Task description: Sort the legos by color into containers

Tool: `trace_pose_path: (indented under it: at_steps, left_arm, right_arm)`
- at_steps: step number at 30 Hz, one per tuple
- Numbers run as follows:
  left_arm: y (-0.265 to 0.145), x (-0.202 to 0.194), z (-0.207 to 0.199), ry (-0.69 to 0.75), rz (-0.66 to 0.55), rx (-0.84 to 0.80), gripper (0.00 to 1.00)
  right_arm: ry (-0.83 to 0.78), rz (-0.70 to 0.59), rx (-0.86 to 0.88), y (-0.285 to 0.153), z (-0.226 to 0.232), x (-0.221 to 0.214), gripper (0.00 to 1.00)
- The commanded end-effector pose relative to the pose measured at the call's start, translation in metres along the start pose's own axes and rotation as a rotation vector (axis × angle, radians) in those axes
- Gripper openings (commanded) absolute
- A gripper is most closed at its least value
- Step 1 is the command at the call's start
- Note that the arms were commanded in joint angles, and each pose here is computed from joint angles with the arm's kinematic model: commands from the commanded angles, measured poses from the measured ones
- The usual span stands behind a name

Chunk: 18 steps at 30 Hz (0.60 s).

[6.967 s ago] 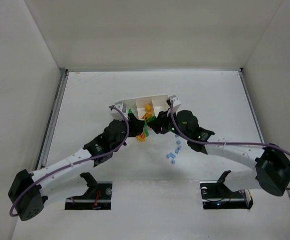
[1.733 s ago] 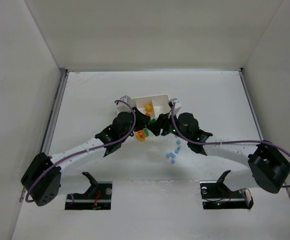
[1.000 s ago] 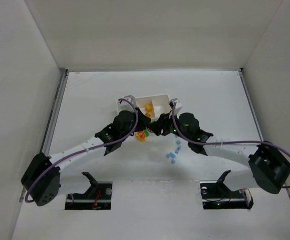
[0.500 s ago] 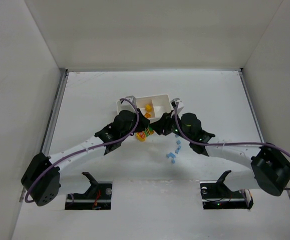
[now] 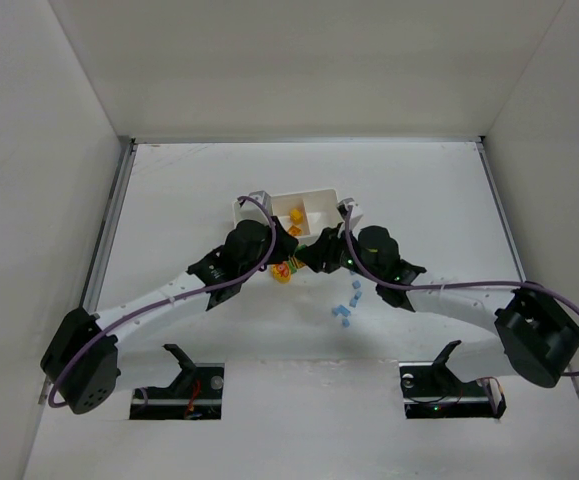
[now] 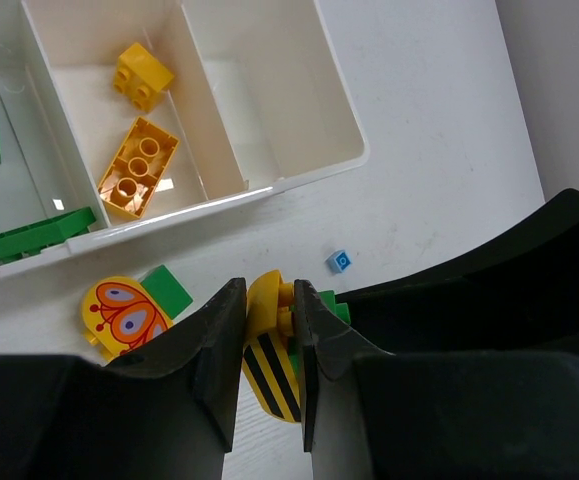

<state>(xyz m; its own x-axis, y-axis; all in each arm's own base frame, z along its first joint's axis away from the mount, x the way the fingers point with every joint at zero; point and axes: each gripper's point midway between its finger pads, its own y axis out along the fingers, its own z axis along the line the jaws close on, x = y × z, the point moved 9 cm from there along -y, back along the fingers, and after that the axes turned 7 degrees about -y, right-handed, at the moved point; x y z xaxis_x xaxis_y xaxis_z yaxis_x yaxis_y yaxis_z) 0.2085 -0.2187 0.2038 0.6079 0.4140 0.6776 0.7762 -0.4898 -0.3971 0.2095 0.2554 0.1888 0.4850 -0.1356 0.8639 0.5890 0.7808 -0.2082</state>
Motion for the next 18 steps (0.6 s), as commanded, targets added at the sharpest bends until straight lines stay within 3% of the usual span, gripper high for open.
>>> trace_pose_path:
  at_steps: [1, 6, 11, 13, 18]
  left_arm:
    - [-0.007, 0.021, -0.017, -0.006, -0.071, -0.059, 0.10]
    - [-0.007, 0.022, -0.015, -0.013, -0.076, -0.054, 0.12]
    - [-0.013, 0.029, -0.009, -0.053, -0.119, -0.043, 0.41]
    - [-0.017, 0.033, -0.006, -0.082, -0.143, -0.044, 0.49]
    - [-0.028, 0.028, -0.003, -0.118, -0.145, -0.065, 0.49]
  right_arm:
    - [-0.007, -0.060, 0.047, 0.005, 0.009, 0.018, 0.41]
    - [-0.007, -0.077, 0.040, 0.003, 0.009, 0.021, 0.33]
    - [0.008, -0.090, 0.039, 0.001, 0.008, 0.022, 0.31]
    - [0.020, -0.098, 0.036, 0.000, 0.008, 0.024, 0.30]
    - [0.070, -0.127, 0.014, -0.002, 0.001, 0.028, 0.30]
